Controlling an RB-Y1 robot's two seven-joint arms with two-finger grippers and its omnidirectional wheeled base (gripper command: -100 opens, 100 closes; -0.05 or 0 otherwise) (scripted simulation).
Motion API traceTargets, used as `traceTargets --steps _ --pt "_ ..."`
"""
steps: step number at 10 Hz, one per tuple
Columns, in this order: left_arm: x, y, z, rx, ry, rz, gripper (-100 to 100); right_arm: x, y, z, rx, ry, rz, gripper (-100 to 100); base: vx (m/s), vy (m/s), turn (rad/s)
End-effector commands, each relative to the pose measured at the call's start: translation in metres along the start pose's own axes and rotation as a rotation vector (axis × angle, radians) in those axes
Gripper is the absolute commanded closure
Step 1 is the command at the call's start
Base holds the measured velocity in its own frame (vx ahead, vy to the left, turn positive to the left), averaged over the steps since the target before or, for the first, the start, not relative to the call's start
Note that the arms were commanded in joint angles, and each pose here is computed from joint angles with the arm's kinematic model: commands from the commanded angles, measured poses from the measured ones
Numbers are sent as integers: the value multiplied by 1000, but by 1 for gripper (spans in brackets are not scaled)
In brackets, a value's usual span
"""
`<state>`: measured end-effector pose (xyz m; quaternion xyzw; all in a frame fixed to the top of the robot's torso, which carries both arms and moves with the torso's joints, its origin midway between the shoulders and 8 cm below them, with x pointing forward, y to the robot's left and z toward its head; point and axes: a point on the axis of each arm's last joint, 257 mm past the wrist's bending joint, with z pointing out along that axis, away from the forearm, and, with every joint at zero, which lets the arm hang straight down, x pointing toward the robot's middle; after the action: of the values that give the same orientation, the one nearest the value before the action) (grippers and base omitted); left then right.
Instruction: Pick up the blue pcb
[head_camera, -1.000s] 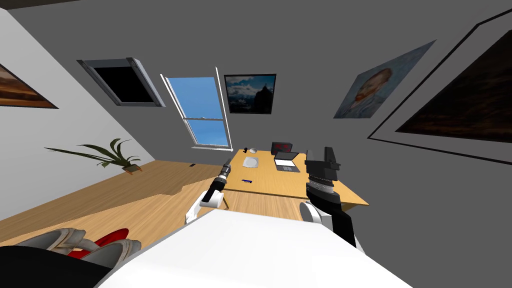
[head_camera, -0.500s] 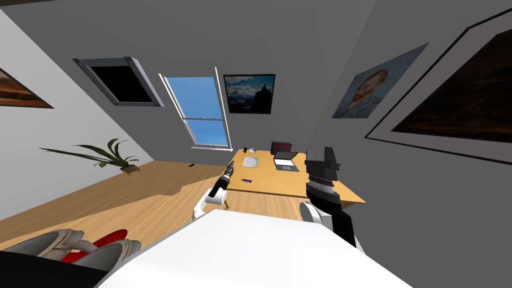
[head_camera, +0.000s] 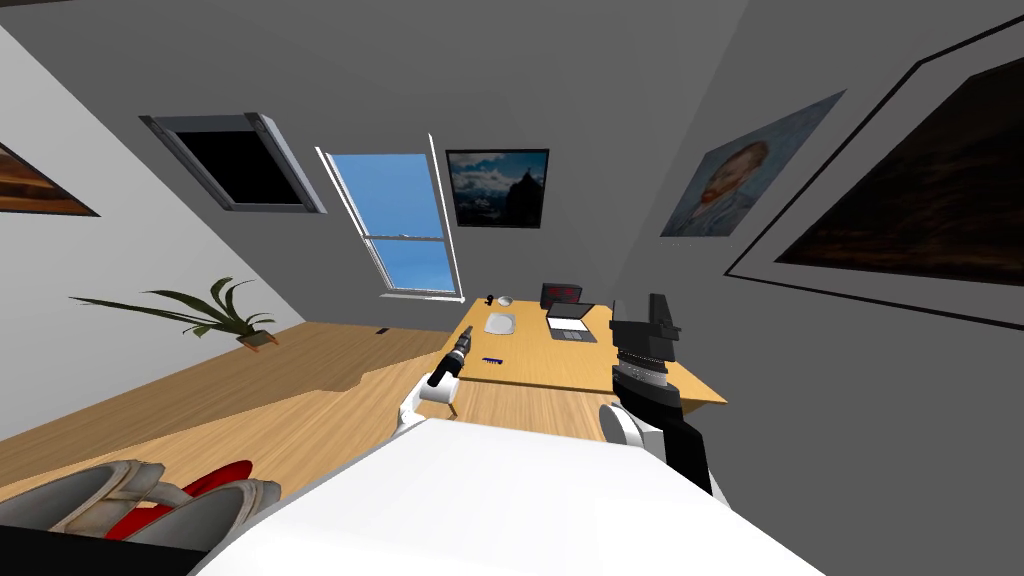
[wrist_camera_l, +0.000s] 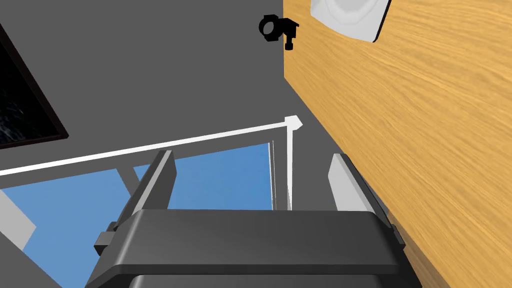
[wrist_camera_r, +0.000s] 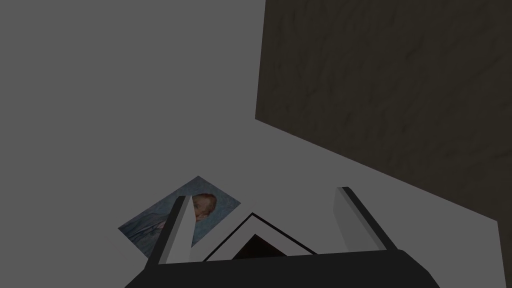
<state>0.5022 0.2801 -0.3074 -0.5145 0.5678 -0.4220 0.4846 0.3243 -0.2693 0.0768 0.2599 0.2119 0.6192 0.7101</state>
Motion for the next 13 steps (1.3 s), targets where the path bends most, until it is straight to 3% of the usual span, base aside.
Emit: traceTargets --steps 1,4,6,7,10,11,13 --pt "6 17 7 -58 10 -10 -100 0 0 0 0 0 0 0 -11 -5 -11" --pt "12 30 12 -102 18 -18 -100 0 0 0 0 0 0 0 -8 -3 -8" --pt "24 51 21 -181 34 -34 -100 0 0 0 0 0 0 0 -13 -4 -16" --pt "24 56 20 -189 33 -33 -100 0 0 0 0 0 0 0 -11 -4 -6" --pt "44 89 28 -308 55 -54 -100 0 0 0 0 0 0 0 -10 -4 -16" --pt "44 91 27 -315 55 -54 -100 0 0 0 0 0 0 0 -7 -4 -6" --pt "57 111 29 -389 68 -65 -100 0 0 0 0 0 0 0 0 -2 -10"
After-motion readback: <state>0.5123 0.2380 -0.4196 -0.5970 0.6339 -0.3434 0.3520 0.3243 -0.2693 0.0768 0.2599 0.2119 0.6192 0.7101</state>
